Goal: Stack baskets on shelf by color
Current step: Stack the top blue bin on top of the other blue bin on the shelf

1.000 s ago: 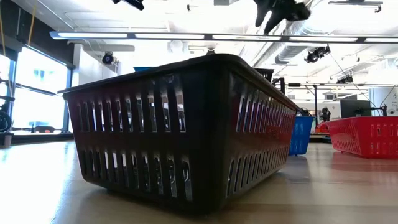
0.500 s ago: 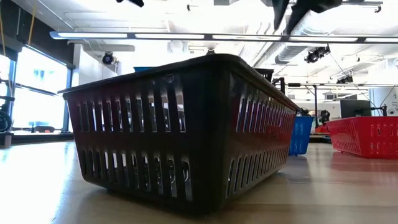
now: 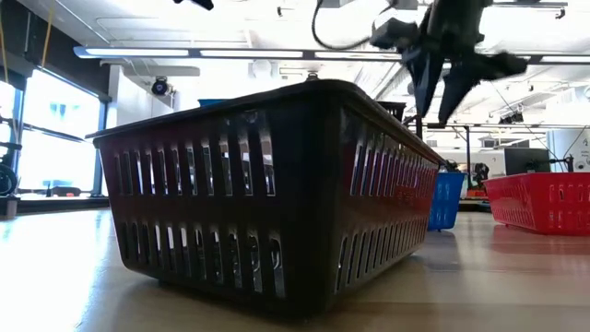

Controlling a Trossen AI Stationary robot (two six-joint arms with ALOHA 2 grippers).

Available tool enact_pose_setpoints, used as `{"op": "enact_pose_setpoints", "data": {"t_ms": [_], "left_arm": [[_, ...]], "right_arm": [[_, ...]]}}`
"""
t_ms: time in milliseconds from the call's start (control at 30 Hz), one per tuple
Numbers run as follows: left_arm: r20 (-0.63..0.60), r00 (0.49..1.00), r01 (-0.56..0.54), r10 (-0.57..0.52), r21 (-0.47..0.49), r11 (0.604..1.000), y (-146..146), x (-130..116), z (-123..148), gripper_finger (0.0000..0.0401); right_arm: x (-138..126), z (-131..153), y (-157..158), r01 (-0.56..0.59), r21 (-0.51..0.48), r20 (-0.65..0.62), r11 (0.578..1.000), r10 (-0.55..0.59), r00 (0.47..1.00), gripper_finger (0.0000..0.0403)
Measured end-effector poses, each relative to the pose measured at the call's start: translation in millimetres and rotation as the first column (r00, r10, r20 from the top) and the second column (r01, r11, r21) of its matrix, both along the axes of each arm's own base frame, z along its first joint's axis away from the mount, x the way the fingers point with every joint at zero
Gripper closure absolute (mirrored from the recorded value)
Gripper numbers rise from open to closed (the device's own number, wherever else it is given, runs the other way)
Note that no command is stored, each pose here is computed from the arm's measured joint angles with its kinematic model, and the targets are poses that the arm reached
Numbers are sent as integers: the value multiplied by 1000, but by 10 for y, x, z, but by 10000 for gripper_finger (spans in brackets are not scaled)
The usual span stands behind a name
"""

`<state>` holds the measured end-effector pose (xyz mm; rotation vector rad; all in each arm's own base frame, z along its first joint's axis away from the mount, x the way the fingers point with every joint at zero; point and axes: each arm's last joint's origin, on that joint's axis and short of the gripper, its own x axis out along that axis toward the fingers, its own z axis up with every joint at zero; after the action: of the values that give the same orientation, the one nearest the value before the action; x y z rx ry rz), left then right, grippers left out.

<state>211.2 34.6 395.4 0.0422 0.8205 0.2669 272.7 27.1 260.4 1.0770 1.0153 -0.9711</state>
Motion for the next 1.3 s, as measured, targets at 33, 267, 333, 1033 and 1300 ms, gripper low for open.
{"op": "enact_pose_setpoints", "data": {"t_ms": [33,267,333,1033,1300], "left_arm": [[0,1000,0,0,0,1000,0,0,0,241],[2,1000,-6,6,-5,1000,0,0,0,240],[2,1000,-7,7,-5,1000,0,0,0,240],[31,997,-64,66,-56,996,2,7,7,240],[18,998,-63,64,-58,996,2,67,-27,240]], "right_arm": [[0,-57,-8,3,3,2,1000,-3,1000,289],[-36,-349,-49,18,4,3,1000,-18,1000,289],[-57,-421,-52,25,6,-4,1000,-25,1000,289],[-183,-870,-55,45,41,17,998,-46,999,372],[-113,-805,-55,79,-4,82,997,-78,994,399]]}}
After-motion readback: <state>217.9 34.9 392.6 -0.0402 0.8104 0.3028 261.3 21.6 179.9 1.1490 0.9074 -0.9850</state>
